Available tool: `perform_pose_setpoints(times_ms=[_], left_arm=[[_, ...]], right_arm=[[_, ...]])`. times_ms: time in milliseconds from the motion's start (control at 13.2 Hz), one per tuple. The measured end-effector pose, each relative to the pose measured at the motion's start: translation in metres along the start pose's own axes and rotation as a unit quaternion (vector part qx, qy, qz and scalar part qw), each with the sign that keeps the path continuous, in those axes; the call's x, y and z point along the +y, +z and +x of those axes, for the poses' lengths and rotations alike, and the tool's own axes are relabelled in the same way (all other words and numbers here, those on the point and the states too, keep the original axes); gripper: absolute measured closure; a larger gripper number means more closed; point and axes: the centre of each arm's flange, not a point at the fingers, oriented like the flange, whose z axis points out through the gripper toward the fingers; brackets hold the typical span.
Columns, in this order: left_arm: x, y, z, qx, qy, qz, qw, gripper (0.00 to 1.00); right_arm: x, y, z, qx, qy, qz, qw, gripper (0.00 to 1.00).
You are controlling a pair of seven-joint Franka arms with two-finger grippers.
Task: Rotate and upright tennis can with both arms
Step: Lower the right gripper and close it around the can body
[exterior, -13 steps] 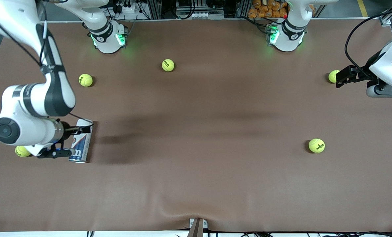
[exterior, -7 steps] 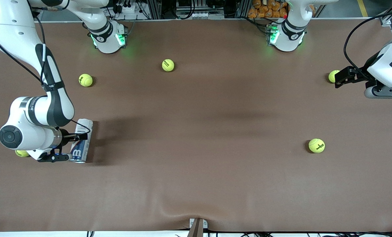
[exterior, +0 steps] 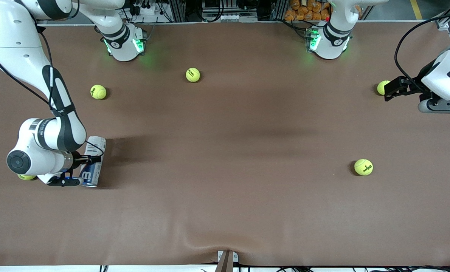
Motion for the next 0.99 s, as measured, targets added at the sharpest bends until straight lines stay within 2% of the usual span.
perform_pose_setpoints(times_ms=[152, 608, 835, 987], left_arm=[[0.000, 0.000, 0.000, 0.000, 0.000, 0.000, 1.000, 0.00], [0.000, 0.001, 0.000, -0.001, 0.000, 0.000, 1.000, 0.00], [0.000, 0.002, 0.000, -0.001, 0.000, 0.000, 1.000, 0.00], [0.000, 0.002, 0.001, 0.000, 0.000, 0.000, 1.000, 0.00]], right_arm=[[-0.001, 0.005, 0.003, 0.005, 0.004, 0.007, 1.000, 0.00], [0.001, 0.027, 0.004, -0.008, 0.007, 0.010, 1.000, 0.00], [0.005, 0.027, 0.005, -0.005, 0.010, 0.010, 1.000, 0.00], [0.005, 0.027, 0.006, -0.001, 0.010, 0.010, 1.000, 0.22]])
